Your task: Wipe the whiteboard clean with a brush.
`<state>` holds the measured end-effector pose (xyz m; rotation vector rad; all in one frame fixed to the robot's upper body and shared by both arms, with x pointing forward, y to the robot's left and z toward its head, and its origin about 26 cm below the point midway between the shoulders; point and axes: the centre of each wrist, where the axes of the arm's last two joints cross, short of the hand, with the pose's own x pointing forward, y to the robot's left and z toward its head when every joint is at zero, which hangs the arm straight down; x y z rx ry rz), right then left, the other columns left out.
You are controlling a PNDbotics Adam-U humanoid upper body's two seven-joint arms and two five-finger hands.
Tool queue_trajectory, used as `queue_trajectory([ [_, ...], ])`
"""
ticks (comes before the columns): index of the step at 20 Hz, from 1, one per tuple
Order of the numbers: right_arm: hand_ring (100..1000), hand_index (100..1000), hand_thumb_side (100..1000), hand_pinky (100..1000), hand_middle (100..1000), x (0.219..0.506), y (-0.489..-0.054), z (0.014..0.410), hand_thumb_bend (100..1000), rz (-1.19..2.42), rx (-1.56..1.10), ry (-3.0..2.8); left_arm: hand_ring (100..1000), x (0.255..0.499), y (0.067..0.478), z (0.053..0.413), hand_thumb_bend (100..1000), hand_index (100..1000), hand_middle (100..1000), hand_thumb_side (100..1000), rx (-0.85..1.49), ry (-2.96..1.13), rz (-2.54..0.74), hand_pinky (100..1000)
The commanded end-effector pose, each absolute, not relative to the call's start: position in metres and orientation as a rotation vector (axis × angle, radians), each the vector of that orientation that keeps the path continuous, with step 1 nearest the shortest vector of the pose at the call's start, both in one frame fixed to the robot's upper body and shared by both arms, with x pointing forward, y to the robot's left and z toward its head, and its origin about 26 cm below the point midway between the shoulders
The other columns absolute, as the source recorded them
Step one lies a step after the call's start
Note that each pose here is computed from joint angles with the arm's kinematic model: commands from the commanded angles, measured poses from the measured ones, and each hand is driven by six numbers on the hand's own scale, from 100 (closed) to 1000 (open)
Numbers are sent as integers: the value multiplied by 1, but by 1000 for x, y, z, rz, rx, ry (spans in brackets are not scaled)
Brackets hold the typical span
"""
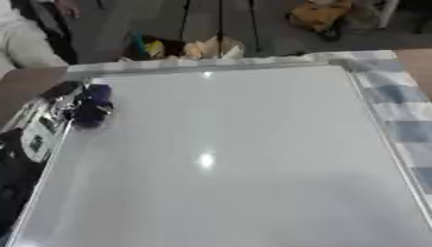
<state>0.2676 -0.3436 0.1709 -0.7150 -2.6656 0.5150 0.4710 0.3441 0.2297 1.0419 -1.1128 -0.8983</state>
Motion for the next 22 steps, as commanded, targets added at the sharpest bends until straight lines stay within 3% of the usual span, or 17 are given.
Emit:
queue_trajectory([
  [1, 811, 859, 978, 771, 722, 266, -344, 177, 100, 541, -731, -2678, 498, 469, 353, 249, 100, 354, 392, 533, 1072, -1124, -891, 478],
  [5, 810, 860, 977, 772, 721, 266, -344, 177, 100, 543, -732, -2674, 505, 468, 354, 251, 100, 410, 399, 558, 1078, -1106, -920, 485],
  [22, 809, 859, 972, 774, 714, 266, -344, 177, 100, 537, -729, -2671, 501, 469, 349, 256, 100, 405, 381, 681, 1209, -1042, -1068, 472],
])
